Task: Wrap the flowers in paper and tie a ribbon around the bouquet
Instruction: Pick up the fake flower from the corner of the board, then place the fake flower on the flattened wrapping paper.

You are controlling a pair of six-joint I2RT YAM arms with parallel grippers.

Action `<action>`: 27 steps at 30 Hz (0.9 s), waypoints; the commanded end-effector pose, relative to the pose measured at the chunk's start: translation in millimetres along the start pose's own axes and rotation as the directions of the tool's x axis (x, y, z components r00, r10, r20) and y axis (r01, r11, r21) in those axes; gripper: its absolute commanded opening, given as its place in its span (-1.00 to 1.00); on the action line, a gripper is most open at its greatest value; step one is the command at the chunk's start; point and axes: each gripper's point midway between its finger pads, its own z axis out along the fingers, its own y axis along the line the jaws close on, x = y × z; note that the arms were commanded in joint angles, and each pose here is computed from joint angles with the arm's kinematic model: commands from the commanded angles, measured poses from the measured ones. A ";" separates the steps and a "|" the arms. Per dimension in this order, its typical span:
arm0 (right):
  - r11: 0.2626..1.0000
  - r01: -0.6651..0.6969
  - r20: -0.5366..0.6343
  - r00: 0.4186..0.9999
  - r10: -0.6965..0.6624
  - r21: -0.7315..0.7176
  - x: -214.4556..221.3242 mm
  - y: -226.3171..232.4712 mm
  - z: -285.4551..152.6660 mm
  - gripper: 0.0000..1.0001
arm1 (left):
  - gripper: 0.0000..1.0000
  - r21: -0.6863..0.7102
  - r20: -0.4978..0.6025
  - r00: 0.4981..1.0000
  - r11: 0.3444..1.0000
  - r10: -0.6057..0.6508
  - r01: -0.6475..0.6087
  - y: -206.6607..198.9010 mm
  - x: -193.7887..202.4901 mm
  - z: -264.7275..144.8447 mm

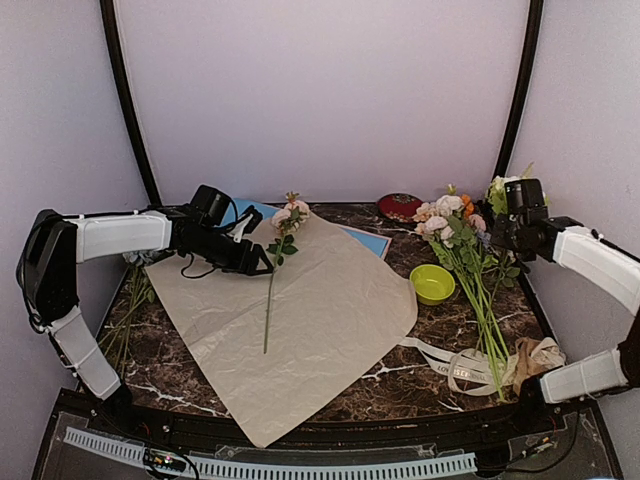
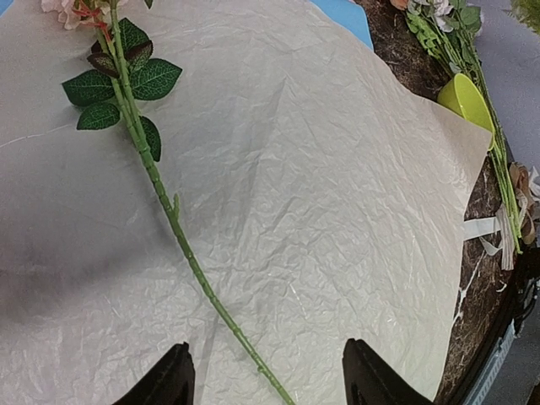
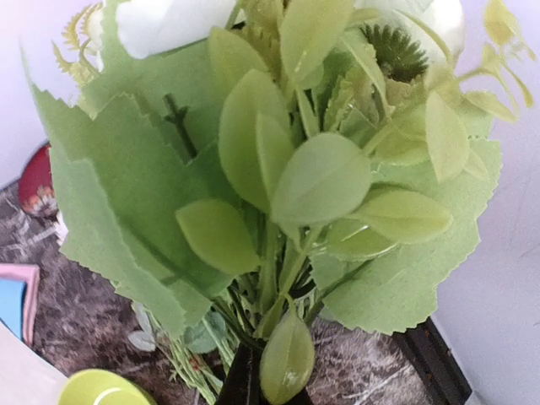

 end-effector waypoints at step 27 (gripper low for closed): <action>0.374 -0.212 -0.253 0.965 -0.064 -0.903 146.0 446.6 -133.2 -1.00 | 0.24 -0.043 0.051 0.999 0.999 0.015 -0.013 10.3 -12.3 -20.4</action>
